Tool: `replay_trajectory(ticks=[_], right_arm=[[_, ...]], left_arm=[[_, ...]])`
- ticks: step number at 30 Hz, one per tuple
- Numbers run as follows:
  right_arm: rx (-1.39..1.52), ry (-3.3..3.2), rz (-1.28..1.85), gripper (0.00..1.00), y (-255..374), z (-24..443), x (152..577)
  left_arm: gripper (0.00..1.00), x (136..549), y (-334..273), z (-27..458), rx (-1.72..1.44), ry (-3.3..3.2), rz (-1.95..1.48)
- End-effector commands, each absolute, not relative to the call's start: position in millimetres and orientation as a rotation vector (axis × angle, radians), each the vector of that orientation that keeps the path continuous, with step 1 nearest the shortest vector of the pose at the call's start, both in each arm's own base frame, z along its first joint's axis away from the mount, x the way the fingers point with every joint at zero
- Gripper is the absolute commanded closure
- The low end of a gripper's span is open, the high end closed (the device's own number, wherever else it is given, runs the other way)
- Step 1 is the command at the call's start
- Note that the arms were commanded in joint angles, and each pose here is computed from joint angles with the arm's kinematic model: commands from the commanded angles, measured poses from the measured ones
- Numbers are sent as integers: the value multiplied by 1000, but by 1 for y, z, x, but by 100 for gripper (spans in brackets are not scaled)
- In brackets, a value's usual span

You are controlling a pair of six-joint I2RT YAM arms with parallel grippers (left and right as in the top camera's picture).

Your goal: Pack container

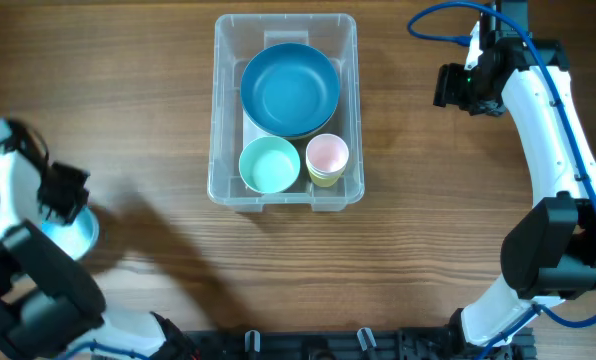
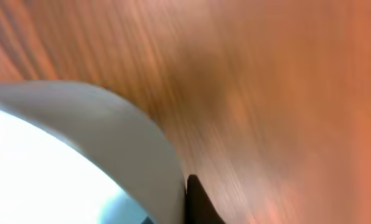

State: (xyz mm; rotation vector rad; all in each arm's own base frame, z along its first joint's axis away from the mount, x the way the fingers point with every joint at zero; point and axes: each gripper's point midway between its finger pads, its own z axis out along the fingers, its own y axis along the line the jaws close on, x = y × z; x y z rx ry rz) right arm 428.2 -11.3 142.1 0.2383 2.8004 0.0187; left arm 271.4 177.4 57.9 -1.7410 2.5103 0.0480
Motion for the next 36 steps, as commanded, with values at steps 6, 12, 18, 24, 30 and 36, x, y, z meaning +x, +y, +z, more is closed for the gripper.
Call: replay_trajectory(ticks=[6, 12, 18, 24, 30, 36], right_arm=[[255, 2806, 33, 30, -10, 138, 430], [254, 2806, 33, 30, -10, 138, 430], [254, 2809, 32, 30, -10, 138, 429], [254, 2807, 32, 30, -10, 138, 430], [141, 2748, 30, 30, 0, 144, 445], [-94, 2447, 45, 0, 61, 183, 505]], left_arm=[[96, 359, -31, 252, -696, 2543, -231], [96, 338, -185, 211, -159, 2742, -305], [96, 334, -214, 140, -68, 2924, -180], [51, 347, -207, 137, -36, 2903, -175], [43, 400, -95, 228, -278, 2607, -123], [0, 439, 56, 259, -707, 2328, -45]])
